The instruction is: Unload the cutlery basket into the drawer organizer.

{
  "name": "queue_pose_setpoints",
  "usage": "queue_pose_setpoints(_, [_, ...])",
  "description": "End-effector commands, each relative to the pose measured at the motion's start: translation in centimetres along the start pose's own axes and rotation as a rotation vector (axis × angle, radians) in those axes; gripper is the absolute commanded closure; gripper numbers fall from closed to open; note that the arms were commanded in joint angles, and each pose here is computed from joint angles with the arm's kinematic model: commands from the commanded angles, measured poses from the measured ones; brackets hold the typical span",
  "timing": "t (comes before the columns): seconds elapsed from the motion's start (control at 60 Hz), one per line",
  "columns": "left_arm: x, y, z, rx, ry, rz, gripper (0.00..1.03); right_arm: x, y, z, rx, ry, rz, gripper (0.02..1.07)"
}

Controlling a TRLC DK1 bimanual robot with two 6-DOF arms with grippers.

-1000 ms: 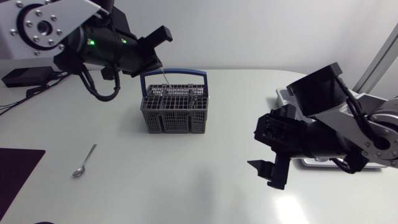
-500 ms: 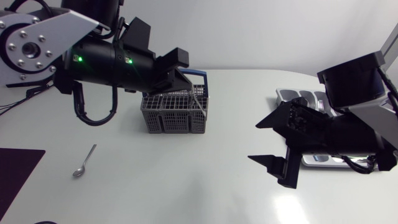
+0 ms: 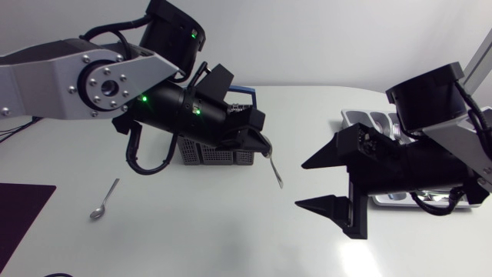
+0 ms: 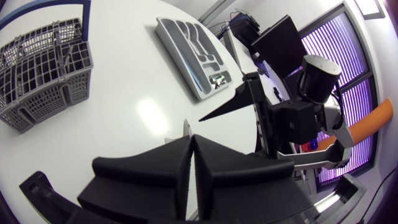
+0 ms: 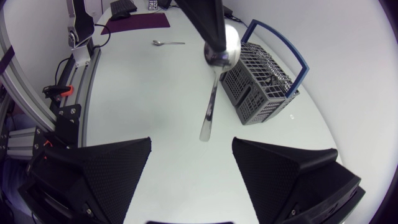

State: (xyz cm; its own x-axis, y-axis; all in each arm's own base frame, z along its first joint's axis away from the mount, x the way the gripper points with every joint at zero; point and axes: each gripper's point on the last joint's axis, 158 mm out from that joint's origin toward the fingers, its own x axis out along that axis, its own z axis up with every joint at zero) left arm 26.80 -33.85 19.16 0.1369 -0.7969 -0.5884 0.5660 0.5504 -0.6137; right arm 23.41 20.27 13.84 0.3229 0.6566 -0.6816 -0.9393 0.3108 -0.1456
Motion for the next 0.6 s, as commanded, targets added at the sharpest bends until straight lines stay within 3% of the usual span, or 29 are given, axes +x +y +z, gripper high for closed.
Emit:
queue_pose_setpoints(0.0, [1.0,-0.6,-1.1,0.025,0.044,-0.025,0.99,0.3,-0.4,0.8,0.039,-0.008,0.017,0.21])
queue_pose_setpoints(0.167, [1.5,-1.5,-2.1,0.041,0.078,-0.047,0.99,1.5,-0.7,1.4,0.076,-0.015,0.059,0.32])
queue_pose_setpoints(0.4, [1.6,-1.8,-2.2,0.044,0.083,-0.054,0.99,2.1,-0.3,2.3,0.094,-0.046,0.101,0.6])
queue_pose_setpoints(0.583, [1.7,-2.3,-2.5,0.05,0.092,-0.066,0.99,2.5,0.0,2.9,0.095,-0.058,0.109,0.7])
